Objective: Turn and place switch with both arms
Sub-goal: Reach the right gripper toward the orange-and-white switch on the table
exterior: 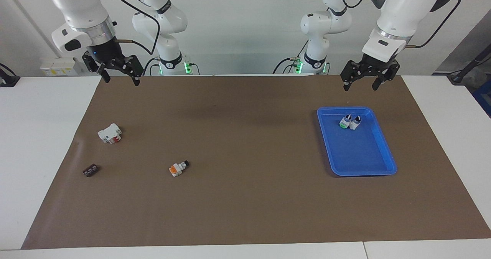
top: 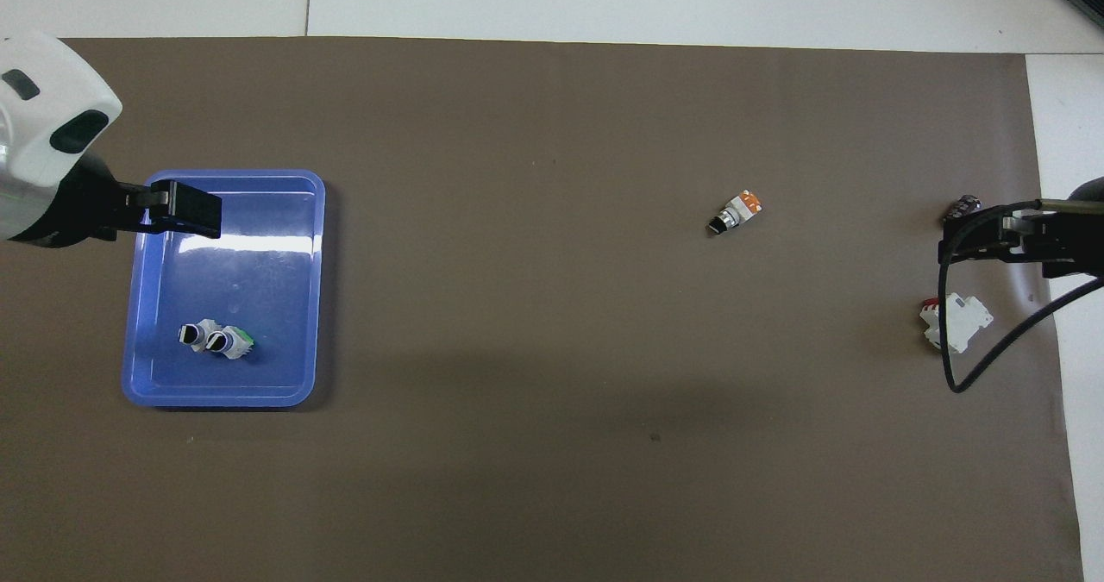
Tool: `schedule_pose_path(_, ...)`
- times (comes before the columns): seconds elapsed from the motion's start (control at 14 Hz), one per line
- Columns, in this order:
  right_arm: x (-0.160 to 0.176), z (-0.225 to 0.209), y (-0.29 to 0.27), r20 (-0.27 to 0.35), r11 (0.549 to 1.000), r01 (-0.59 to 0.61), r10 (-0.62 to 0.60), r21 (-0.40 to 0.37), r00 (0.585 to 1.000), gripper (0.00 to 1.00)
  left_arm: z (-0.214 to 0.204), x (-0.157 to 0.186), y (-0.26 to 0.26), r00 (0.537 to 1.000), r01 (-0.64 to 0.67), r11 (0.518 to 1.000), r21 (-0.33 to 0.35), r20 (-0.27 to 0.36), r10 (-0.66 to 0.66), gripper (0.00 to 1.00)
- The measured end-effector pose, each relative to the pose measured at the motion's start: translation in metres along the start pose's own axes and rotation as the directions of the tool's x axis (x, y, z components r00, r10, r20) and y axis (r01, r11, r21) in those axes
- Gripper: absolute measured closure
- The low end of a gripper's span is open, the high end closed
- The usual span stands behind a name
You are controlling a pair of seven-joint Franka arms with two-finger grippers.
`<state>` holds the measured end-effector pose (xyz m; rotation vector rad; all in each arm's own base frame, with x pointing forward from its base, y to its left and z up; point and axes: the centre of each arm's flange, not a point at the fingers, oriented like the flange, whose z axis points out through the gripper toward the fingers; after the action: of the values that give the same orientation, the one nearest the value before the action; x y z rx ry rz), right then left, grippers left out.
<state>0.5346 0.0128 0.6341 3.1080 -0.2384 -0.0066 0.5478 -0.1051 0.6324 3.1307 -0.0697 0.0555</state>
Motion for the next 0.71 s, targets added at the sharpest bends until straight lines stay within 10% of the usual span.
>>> schedule_pose_path(0.71, 0.0032, 0.0081, -0.002, -0.022, 1.0, -0.002, 0.002, 0.013, 1.0, 0.0, 0.0002, -0.0003, 0.0008, 1.0, -0.001, 1.0, 0.0, 0.001, 0.001, 0.0)
